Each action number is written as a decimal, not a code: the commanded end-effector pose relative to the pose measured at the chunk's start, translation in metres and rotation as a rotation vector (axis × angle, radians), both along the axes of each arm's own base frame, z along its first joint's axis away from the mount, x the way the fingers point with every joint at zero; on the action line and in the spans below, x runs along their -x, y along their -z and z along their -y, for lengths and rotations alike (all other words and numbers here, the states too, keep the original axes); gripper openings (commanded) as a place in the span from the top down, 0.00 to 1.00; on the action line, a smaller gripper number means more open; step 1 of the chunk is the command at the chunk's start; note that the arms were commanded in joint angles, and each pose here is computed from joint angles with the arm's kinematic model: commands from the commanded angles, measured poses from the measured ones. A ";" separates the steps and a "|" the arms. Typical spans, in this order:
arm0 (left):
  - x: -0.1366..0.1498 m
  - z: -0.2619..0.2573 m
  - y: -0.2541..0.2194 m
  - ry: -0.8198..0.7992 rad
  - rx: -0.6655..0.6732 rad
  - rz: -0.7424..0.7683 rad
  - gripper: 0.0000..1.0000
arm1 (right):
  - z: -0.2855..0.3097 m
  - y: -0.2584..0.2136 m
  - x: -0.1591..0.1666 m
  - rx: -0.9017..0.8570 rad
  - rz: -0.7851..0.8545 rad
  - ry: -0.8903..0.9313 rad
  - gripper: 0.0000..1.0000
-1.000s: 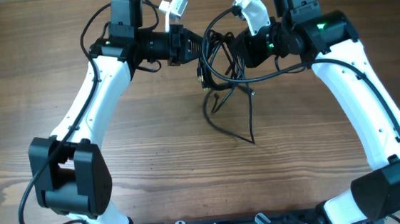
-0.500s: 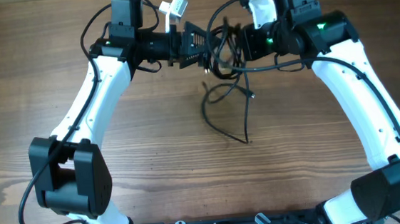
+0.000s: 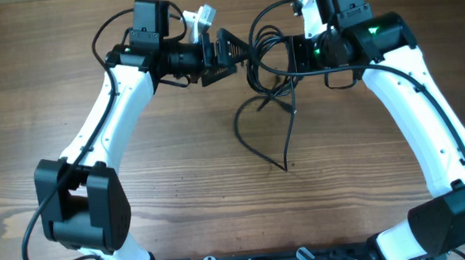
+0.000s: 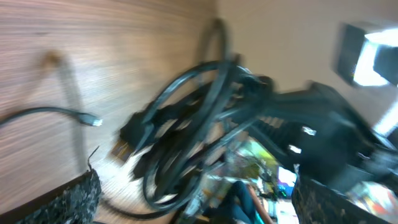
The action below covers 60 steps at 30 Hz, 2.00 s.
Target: Untangle cables
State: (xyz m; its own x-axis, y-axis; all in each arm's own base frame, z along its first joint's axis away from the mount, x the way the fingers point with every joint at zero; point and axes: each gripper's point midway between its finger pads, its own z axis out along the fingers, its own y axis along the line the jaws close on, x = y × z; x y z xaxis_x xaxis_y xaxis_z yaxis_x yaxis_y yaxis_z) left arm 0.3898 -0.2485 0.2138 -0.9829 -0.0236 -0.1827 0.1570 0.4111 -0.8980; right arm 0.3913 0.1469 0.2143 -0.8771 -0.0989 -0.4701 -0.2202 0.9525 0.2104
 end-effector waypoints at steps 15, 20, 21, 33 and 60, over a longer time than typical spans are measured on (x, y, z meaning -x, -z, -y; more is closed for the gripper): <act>-0.013 0.002 0.002 -0.236 -0.386 0.214 0.25 | 0.004 0.015 0.001 0.005 -0.067 0.058 0.96; -0.005 -0.001 -0.026 -0.280 -0.412 0.295 0.36 | -0.002 0.013 0.002 -0.030 -0.070 0.039 0.96; -0.003 0.001 -0.025 -0.274 -0.414 0.293 0.37 | -0.005 0.013 0.002 -0.040 -0.071 0.033 0.96; -0.009 0.014 0.011 -0.299 -0.515 0.262 0.42 | -0.017 0.010 0.007 -0.106 -0.090 -0.016 0.96; -0.028 0.017 0.034 -0.396 -0.577 0.257 0.40 | -0.031 0.005 0.012 -0.172 -0.099 -0.082 0.96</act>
